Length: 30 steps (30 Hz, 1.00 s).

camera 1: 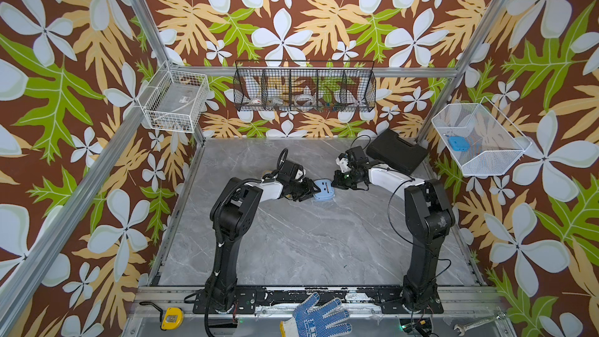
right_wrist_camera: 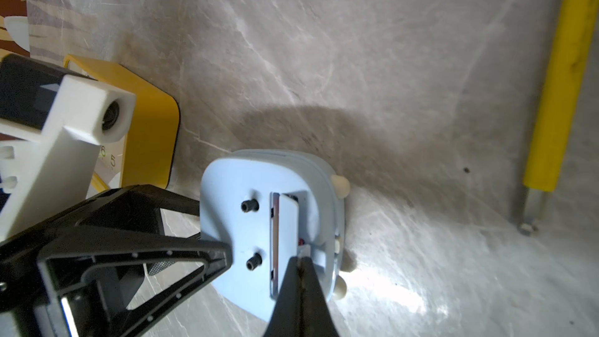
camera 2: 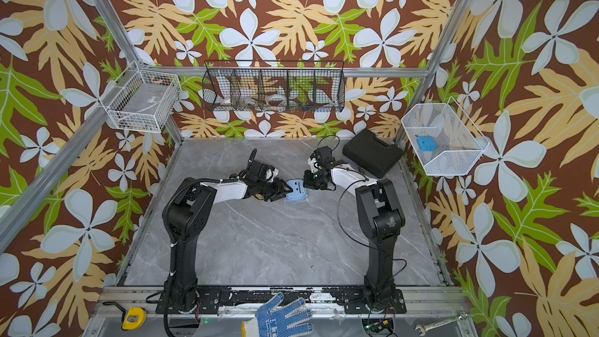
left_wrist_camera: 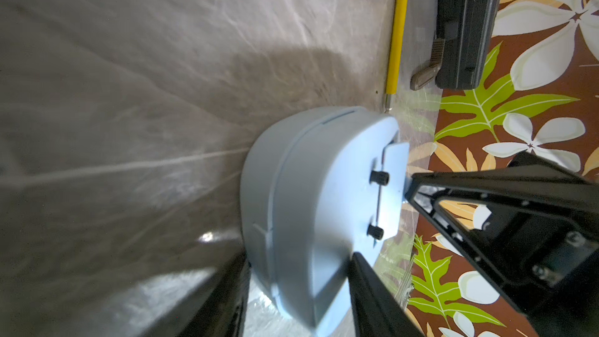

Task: Insert the battery into the alarm
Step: Install the battery in the alarm.

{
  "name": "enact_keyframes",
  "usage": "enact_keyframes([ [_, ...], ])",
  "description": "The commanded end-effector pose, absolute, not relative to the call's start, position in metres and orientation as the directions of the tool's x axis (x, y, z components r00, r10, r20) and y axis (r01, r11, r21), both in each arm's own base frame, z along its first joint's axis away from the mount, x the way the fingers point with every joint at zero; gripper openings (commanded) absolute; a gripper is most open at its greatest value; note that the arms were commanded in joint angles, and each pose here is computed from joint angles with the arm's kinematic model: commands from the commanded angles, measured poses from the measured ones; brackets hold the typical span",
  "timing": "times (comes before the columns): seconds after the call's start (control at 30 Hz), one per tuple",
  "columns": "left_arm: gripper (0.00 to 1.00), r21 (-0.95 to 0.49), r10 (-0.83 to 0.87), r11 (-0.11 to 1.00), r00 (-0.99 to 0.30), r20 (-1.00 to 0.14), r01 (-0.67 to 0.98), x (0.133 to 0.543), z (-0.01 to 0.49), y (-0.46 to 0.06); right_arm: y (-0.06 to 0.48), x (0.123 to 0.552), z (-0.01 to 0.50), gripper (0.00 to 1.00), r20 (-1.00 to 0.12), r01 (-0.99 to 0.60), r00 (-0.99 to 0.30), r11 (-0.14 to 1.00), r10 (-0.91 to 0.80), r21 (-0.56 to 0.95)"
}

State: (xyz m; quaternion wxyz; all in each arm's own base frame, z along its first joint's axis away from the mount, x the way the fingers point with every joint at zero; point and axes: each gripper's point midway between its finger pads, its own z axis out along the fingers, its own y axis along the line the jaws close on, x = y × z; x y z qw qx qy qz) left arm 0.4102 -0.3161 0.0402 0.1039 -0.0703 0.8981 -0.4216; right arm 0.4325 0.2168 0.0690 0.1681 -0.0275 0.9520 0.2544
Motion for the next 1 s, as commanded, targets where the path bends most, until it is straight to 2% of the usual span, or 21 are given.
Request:
enact_keyframes([
  [0.0, 0.5, -0.777, -0.215, 0.629, -0.969, -0.121, -0.042, 0.4104, 0.0385, -0.3169, 0.2164, 0.4316, 0.0734, 0.0, -0.333, -0.134, -0.942, 0.871, 0.035, 0.472],
  [0.97, 0.5, -0.777, -0.215, 0.629, -0.969, -0.123, -0.041, 0.41, 0.0386, -0.3168, 0.2206, 0.4341, 0.0638, 0.0, -0.314, -0.114, -0.948, 0.86, 0.055, 0.497],
])
